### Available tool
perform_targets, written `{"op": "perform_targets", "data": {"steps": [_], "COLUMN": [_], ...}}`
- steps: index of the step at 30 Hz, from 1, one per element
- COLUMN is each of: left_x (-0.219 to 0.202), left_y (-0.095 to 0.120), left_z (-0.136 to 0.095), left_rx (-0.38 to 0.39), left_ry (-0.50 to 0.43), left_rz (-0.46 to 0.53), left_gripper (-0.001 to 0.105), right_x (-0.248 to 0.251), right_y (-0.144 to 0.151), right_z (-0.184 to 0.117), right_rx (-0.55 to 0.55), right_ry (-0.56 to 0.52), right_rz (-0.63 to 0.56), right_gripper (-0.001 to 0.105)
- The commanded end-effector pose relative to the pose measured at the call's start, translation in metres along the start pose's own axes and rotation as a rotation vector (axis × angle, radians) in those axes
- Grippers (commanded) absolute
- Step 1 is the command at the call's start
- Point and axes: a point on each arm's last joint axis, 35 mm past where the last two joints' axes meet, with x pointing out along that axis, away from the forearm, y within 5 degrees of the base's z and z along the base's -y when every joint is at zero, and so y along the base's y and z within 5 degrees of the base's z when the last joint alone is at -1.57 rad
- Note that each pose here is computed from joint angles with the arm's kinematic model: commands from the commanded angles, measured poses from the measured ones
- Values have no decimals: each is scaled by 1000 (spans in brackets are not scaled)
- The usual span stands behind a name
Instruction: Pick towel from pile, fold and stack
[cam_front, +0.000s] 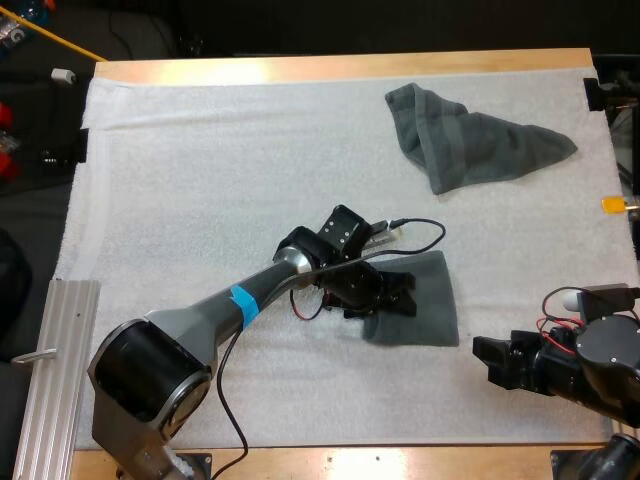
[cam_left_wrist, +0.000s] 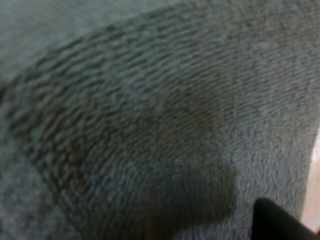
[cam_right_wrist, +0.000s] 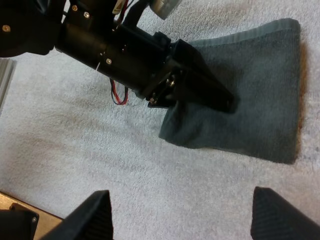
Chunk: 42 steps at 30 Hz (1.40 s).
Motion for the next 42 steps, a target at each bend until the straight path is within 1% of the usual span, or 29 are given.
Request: {"op": "perform_targets", "data": {"steps": [1,3,4,6,7,9,10,12,13,15,16,18,22,25,27,28,30,32,36,38,42], "left_x": [3,2,1,-1,-1,-6,-7,-16,-19,-31,-35,-51,-84,-112,-132,-137,-155,-166,-186,-195,-209], "left_y": [-1,0,1,7,10,22,25,40,44,56,60,71,86,98,110,114,128,139,162,173,190], "left_z": [-1,-2,-2,-4,-4,-6,-7,-6,-6,-3,-2,3,13,18,20,21,24,25,25,25,23], "left_rx": [14,46,44,76,81,123,141,178,180,211,218,203,174,161,127,115,67,41,-6,-42,-113], "left_ry": [18,35,38,45,47,47,43,41,40,48,49,37,-28,-86,-122,-130,-154,-165,-164,-169,-188], "left_rz": [-3,-8,4,51,74,187,220,367,405,515,545,614,647,695,741,748,754,761,848,863,848], "left_gripper": [51,30,25,1,0,0,0,0,0,0,0,0,0,0,0,0,0,0,0,0,0], "right_x": [-2,-2,-2,-2,-2,-2,-2,-2,-2,-2,-2,-2,-2,-2,-2,-2,-2,-2,-2,-2,-2], "right_y": [1,1,1,1,1,1,1,1,1,1,1,1,1,1,1,1,1,1,1,1,1], "right_z": [1,1,1,1,1,1,1,1,1,1,1,1,1,1,1,1,1,1,1,1,1], "right_rx": [-13,-13,-13,-13,-13,-13,-13,-13,-13,-13,-13,-13,-13,-13,-13,-13,-13,-13,-13,-13,-13], "right_ry": [-9,-9,-9,-9,-9,-9,-9,-9,-9,-9,-9,-9,-9,-9,-9,-9,-9,-9,-9,-9,-9], "right_rz": [-3,-3,-3,-3,-3,-3,-3,-3,-3,-3,-3,-3,-3,-3,-3,-3,-3,-3,-3,-3,-3], "right_gripper": [58,58,58,58,58,58,58,58,58,58,58,58,58,58,58,58,58,58,58,58,58]}}
